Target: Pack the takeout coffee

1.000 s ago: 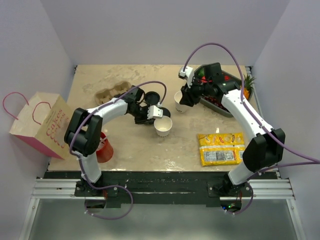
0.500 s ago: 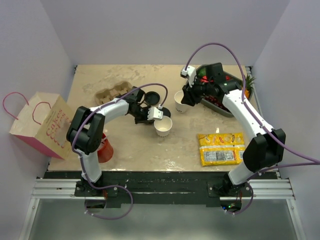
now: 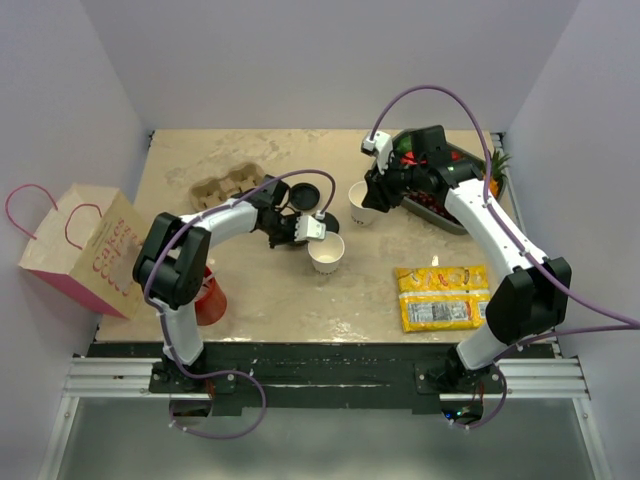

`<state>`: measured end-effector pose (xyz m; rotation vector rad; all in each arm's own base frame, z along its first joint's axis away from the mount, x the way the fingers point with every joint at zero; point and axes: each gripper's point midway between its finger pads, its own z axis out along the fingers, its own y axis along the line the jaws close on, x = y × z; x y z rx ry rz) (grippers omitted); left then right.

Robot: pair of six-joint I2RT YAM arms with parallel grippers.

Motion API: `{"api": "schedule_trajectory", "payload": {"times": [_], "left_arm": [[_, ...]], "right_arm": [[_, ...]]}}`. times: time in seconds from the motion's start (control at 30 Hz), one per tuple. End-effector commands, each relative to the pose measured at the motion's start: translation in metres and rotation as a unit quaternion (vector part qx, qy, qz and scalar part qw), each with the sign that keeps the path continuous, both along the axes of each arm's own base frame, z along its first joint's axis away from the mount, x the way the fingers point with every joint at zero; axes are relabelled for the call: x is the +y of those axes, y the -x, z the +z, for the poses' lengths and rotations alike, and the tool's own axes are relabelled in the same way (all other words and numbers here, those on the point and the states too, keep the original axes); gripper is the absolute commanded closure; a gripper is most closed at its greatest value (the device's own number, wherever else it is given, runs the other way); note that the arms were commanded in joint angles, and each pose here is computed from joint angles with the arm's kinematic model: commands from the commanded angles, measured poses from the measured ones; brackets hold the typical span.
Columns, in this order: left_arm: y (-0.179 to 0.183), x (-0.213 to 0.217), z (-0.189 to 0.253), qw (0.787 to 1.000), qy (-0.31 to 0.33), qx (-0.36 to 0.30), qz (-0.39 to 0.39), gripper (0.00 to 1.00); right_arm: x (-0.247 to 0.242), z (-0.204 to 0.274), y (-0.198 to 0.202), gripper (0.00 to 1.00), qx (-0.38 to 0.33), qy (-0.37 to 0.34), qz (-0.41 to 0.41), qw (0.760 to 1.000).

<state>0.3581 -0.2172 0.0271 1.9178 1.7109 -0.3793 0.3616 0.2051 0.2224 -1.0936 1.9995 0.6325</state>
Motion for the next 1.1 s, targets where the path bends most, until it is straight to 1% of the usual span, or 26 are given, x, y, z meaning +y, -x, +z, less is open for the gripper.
{"api": "schedule_trajectory", "payload": {"times": [0.0, 0.1, 0.13, 0.17, 0.23, 0.27, 0.33, 0.4, 0.43, 0.53, 0.57, 0.63, 0.67, 0.73, 0.77, 0.83, 0.9, 0.93, 0.97, 1.03, 1.07], "left_arm": [[-0.009, -0.004, 0.021, 0.999, 0.018, -0.028, 0.009, 1.00], [-0.015, -0.006, 0.043, 0.998, 0.035, -0.044, 0.029, 1.00], [-0.019, -0.009, 0.060, 0.997, 0.048, -0.055, 0.036, 1.00], [-0.019, -0.009, 0.067, 0.996, 0.060, -0.045, 0.052, 1.00], [-0.024, -0.011, 0.094, 0.993, 0.084, -0.053, 0.070, 1.00], [-0.023, -0.011, 0.102, 0.990, 0.100, -0.042, 0.087, 1.00], [-0.021, -0.011, 0.122, 0.987, 0.122, -0.043, 0.099, 1.00], [-0.018, -0.013, 0.136, 0.982, 0.148, -0.029, 0.117, 1.00], [-0.016, -0.014, 0.149, 0.976, 0.167, -0.021, 0.137, 1.00], [-0.010, -0.019, 0.176, 0.964, 0.214, 0.000, 0.155, 1.00], [-0.004, -0.023, 0.184, 0.957, 0.237, 0.029, 0.163, 1.00], [0.007, -0.029, 0.201, 0.950, 0.267, 0.050, 0.156, 1.00], [0.020, -0.037, 0.212, 0.942, 0.294, 0.083, 0.141, 1.00], [0.034, -0.044, 0.227, 0.930, 0.325, 0.117, 0.122, 1.00], [0.046, -0.050, 0.237, 0.919, 0.347, 0.154, 0.105, 1.00], [0.058, -0.054, 0.241, 0.907, 0.360, 0.197, 0.096, 1.00], [0.073, -0.059, 0.248, 0.892, 0.380, 0.237, 0.061, 1.00], [0.083, -0.059, 0.243, 0.879, 0.382, 0.279, 0.061, 1.00], [0.088, -0.061, 0.249, 0.871, 0.394, 0.293, 0.039, 1.00], [0.097, -0.062, 0.244, 0.854, 0.397, 0.334, 0.038, 1.00], [0.099, -0.063, 0.254, 0.844, 0.407, 0.348, 0.027, 1.00]], "right_arm": [[0.001, 0.022, -0.006, 0.59, -0.030, -0.014, -0.006, 0.999], [0.001, 0.025, -0.008, 0.59, -0.035, -0.016, -0.006, 0.999], [0.001, 0.026, -0.008, 0.59, -0.036, -0.016, -0.006, 0.999], [0.001, 0.028, -0.009, 0.59, -0.039, -0.017, -0.006, 0.999], [0.002, 0.030, -0.010, 0.59, -0.041, -0.019, -0.006, 0.999], [0.003, 0.031, -0.011, 0.59, -0.042, -0.021, -0.006, 0.999], [0.004, 0.033, -0.012, 0.59, -0.044, -0.023, -0.006, 0.999], [0.004, 0.035, -0.012, 0.59, -0.044, -0.026, -0.008, 0.999], [0.004, 0.037, -0.012, 0.59, -0.046, -0.027, -0.010, 0.999], [0.003, 0.037, -0.013, 0.59, -0.044, -0.029, -0.016, 0.998], [0.004, 0.035, -0.012, 0.59, -0.037, -0.030, -0.016, 0.999], [0.006, 0.031, -0.012, 0.59, -0.027, -0.031, -0.016, 0.999], [0.007, 0.031, -0.011, 0.59, -0.019, -0.035, -0.018, 0.999], [0.006, 0.029, -0.010, 0.59, -0.008, -0.042, -0.019, 0.999], [0.009, 0.029, -0.008, 0.59, 0.006, -0.055, -0.017, 0.998], [0.008, 0.031, -0.006, 0.59, 0.022, -0.078, -0.016, 0.997], [0.010, 0.033, -0.001, 0.58, 0.040, -0.113, -0.006, 0.993], [0.011, 0.033, 0.001, 0.58, 0.044, -0.120, -0.003, 0.992], [0.013, 0.029, 0.003, 0.58, 0.051, -0.129, 0.001, 0.990], [0.019, 0.031, 0.011, 0.58, 0.064, -0.150, 0.021, 0.986], [0.020, 0.028, 0.015, 0.57, 0.074, -0.156, 0.024, 0.985]]}}
